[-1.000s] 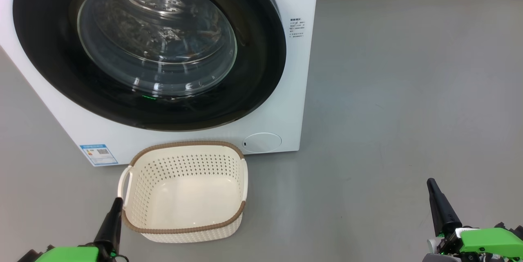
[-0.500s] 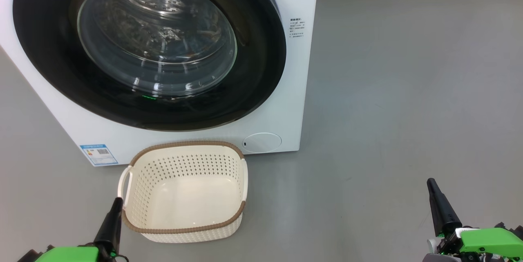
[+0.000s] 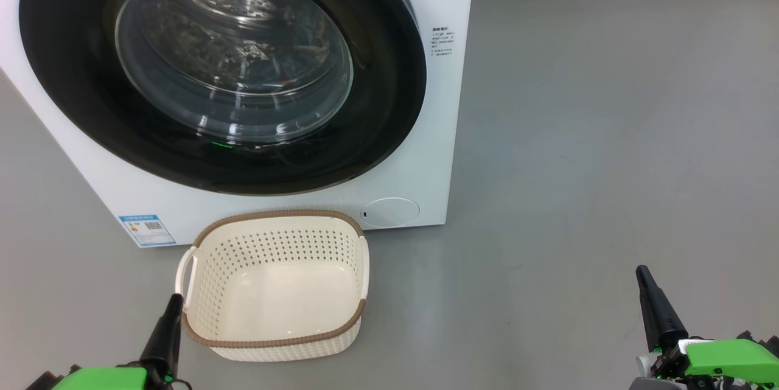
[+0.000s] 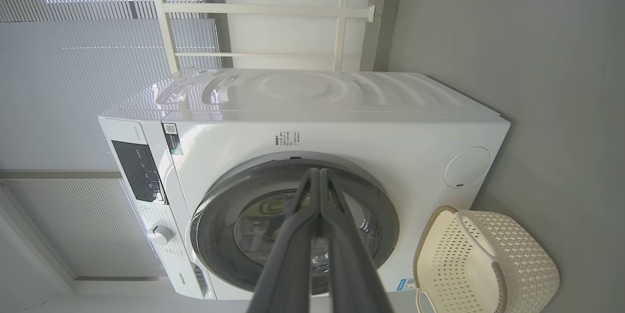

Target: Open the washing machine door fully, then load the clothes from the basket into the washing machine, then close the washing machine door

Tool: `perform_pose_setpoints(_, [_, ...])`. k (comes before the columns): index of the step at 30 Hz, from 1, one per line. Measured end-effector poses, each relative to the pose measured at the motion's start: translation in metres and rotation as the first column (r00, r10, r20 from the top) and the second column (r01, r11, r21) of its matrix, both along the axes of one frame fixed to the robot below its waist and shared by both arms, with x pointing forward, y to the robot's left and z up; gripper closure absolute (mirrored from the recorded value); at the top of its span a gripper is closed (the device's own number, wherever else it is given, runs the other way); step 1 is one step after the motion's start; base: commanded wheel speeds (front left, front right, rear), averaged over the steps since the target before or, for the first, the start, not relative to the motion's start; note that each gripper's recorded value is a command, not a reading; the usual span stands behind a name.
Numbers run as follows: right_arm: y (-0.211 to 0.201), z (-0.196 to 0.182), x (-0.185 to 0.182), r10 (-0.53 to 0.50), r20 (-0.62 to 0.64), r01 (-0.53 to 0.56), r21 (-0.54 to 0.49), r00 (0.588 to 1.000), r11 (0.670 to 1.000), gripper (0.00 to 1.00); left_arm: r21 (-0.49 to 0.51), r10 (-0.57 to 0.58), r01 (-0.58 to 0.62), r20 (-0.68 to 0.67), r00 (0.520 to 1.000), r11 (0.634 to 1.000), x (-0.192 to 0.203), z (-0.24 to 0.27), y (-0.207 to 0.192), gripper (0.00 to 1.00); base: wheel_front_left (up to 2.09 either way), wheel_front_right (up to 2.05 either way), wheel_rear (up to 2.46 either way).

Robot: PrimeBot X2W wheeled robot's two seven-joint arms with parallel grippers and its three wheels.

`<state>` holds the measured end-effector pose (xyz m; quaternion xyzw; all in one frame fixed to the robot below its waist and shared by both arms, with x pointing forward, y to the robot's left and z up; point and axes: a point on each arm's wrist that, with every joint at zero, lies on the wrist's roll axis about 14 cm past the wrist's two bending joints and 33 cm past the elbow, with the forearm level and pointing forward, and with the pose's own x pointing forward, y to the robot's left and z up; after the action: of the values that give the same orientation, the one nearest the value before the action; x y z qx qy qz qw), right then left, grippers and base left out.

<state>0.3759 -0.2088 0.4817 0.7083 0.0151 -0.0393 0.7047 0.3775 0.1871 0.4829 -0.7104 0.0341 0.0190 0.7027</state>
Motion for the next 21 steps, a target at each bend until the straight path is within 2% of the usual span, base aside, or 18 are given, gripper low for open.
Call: perform_pose_setpoints(21, [0.0000, 0.0000, 0.0000, 0.000, 0.000, 0.000, 0.000, 1.000, 1.000, 1.00, 0.000, 0.000, 0.000, 0.000, 1.000, 1.000, 0.0000, 0.0000, 0.0000, 1.00, 0.00, 0.00, 0.00])
